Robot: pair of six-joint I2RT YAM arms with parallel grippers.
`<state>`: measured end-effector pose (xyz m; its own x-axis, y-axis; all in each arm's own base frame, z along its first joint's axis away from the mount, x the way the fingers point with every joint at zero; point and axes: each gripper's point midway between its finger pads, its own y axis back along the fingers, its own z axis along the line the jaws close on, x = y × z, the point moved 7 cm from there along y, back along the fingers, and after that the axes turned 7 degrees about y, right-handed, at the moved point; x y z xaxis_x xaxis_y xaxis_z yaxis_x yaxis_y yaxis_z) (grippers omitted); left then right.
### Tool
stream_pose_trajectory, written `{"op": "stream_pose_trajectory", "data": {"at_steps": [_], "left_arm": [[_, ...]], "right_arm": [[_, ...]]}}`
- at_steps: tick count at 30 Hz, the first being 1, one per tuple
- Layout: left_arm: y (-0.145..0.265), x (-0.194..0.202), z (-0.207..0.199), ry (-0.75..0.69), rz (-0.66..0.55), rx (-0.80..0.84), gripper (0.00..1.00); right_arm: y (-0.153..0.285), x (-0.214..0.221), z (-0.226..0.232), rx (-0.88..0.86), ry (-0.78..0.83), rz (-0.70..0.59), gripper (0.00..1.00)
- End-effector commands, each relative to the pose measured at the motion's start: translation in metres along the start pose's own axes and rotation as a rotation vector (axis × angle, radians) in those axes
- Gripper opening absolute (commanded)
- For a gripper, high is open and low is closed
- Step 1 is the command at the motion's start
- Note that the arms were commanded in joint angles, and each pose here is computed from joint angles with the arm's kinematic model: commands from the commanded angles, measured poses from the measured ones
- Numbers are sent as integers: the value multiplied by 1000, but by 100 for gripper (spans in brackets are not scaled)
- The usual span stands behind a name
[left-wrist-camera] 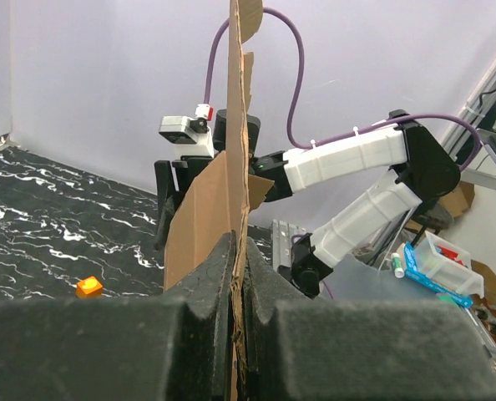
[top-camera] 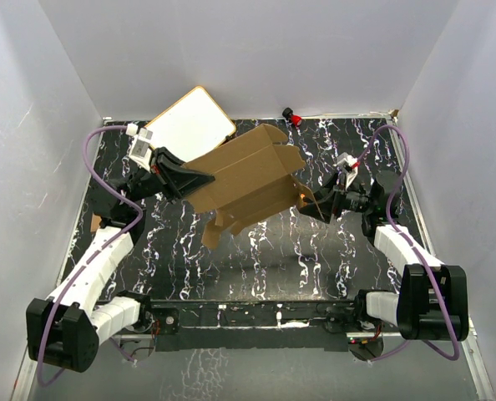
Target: Fold the paper box
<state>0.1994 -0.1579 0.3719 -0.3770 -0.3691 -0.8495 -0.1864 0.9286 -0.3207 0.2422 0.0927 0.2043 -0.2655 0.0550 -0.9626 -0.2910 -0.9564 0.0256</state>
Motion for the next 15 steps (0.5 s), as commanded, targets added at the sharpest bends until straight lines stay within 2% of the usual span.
{"op": "stream_pose_trajectory", "data": {"at_steps": [1,6,11,15], "left_arm": [[0,-3,-11,-41,-4,67,0],[0,-3,-11,-46,26,78,0],[-1,-4,-12,-50,45,85,0],[-2,-5,-11,-37,51,106,0]], "right_arm": [[1,-22,9,-69,151,-22,59],[4,-26,8,-65,154,-22,71],[10,-31,7,-64,162,-21,72],[7,-27,16,-156,155,0,70]]}}
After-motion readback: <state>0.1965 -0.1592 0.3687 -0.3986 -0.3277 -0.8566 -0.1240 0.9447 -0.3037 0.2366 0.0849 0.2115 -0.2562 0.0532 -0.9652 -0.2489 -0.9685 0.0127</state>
